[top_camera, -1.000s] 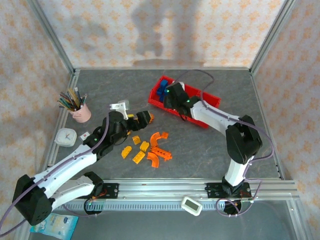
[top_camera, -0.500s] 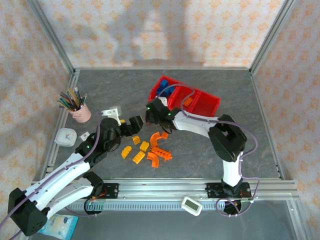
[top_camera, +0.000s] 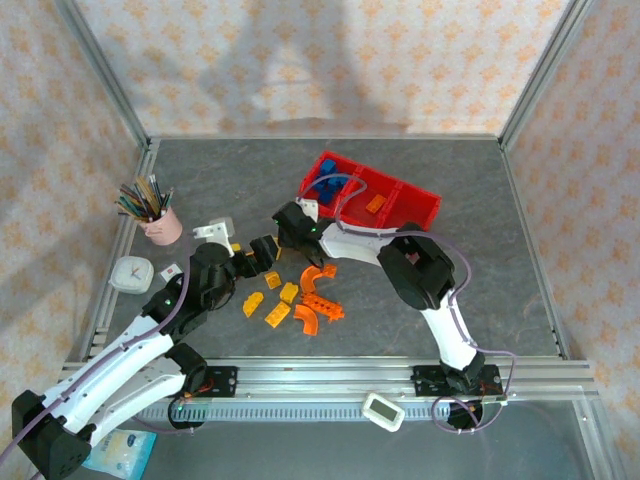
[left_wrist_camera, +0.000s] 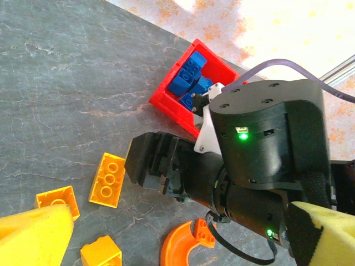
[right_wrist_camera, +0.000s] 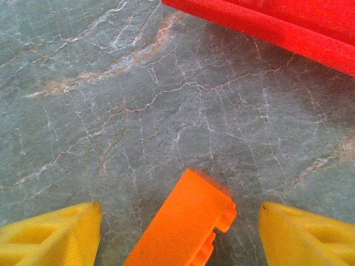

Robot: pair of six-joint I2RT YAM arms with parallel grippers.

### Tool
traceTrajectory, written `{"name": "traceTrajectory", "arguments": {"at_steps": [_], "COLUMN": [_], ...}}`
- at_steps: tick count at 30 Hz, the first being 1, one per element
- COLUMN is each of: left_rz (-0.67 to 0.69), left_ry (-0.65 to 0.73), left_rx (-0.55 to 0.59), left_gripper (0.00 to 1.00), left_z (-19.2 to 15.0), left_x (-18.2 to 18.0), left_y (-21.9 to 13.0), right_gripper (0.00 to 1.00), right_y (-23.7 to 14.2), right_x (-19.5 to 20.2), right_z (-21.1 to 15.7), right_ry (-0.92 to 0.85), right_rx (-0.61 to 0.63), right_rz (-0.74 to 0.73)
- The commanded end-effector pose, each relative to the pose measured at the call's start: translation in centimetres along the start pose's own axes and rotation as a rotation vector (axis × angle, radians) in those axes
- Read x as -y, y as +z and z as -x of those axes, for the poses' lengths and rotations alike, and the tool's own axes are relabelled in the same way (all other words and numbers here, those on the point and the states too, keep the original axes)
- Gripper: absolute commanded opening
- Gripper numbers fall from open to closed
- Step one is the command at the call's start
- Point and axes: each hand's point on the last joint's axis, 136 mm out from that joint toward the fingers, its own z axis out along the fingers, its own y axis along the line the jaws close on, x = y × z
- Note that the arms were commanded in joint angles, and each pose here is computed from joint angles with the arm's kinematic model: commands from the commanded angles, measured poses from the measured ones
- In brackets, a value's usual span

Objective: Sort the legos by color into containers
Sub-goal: Pick up the lego from the center of the table.

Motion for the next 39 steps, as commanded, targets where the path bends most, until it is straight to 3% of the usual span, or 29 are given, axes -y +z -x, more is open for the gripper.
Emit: {"name": "traceTrajectory", "arguments": {"at_steps": [1, 10, 15, 25, 32, 39], "left_rz": [0.034, 0.025, 0.007, 0.009, -0.019, -0.073], "left_ry": [0.001, -0.003, -0.013, -0.014, -0.025, -0.05], "left_rx": [0.008, 0.005, 0.0, -0.001, -0.01, -0.031], "left_gripper": [0.99, 0.99, 0.99, 0.99, 0.99, 0.99], "left_z": [-0.1, -0.2, -0.3, -0.2, 0.0, -0.2], "left_x": [-0.8, -0.7, -0.3, -0.4, 0.4, 1.7], "left_y": [-0.2, 0.1, 0.3, -0.1, -0.2, 0.4], "right_gripper": [0.72, 0.53, 0.39, 0.22, 0.15, 0.15], "right_y": [0.0, -0.9, -0.8, -1.3, -5.0, -8.8], "right_x": [1.2, 3.4, 3.2, 2.9, 2.4, 3.7], "right_z": [0.6, 0.6, 0.2, 1.2, 2.7, 5.2], "right_ry": [-0.008, -0.046, -0.052, -0.097, -0.087, -0.046], "right_rx": [0.041, 0.072, 0.059, 0.082, 0.126, 0.168], "right_rz": [-0.077, -0.151, -0.135, -0.133, -0.05, 0.003]}}
